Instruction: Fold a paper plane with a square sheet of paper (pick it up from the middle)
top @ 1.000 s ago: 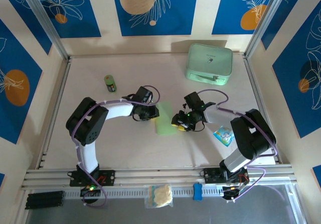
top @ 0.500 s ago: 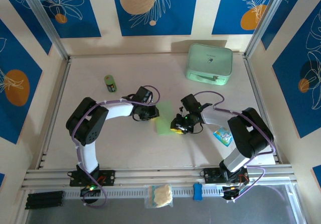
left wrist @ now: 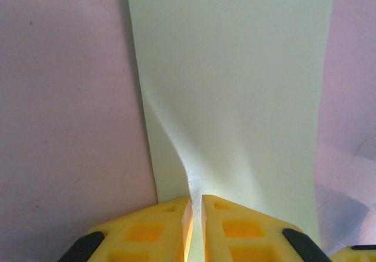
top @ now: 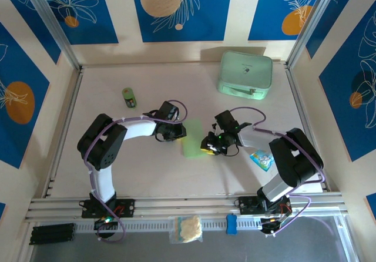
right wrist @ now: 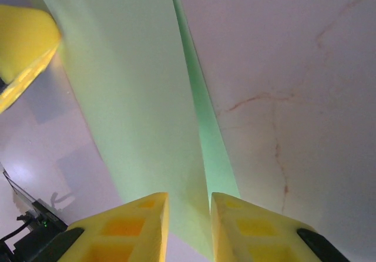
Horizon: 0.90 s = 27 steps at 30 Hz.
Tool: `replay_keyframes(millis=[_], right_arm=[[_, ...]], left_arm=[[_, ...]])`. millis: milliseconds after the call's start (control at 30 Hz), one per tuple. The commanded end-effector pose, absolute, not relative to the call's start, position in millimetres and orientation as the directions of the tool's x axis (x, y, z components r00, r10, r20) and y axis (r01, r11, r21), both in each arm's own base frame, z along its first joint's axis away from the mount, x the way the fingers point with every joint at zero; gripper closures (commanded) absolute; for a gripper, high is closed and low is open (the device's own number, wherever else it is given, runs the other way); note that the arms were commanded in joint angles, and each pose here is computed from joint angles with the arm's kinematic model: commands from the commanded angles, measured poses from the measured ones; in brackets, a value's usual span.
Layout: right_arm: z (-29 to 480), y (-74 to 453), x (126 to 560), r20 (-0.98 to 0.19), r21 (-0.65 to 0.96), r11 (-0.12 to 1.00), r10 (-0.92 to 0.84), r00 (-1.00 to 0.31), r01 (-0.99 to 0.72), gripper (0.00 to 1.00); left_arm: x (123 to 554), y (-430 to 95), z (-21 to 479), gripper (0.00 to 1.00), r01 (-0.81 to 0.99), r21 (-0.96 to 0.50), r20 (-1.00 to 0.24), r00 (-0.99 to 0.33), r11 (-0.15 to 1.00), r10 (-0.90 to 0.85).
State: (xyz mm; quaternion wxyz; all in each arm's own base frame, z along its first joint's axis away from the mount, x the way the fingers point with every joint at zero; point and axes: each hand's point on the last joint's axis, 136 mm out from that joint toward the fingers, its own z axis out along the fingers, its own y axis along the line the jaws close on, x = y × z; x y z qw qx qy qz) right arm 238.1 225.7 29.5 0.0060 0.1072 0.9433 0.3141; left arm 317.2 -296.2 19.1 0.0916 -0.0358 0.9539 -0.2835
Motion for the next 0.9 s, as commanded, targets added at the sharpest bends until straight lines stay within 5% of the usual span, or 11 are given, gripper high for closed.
replay_keyframes(millis=[0, 367, 633, 867], right_arm=[[40, 230, 244, 0.034, 0.644, 0.745, 0.199, -0.98, 0.173, 0.74], [36, 233, 231, 0.129, 0.656, 0.718, 0.198, -0.972, 0.234, 0.78], [35, 228, 229, 0.143, 0.628, 0.734, 0.22, -0.965, 0.26, 0.91], [38, 225, 232, 0.14, 0.602, 0.75, 0.238, -0.961, 0.273, 1.0]], left_arm=[[300, -276, -17, 0.83, -0.065, -0.44, -0.088, -0.99, 0.896, -0.115], [301, -277, -13, 0.83, -0.056, -0.448, -0.093, -0.99, 0.892, -0.109], [309, -288, 3, 0.82, -0.015, -0.488, -0.128, -0.988, 0.873, -0.089], [339, -299, 50, 0.69, 0.104, -0.536, -0.292, -0.954, 0.838, -0.069]])
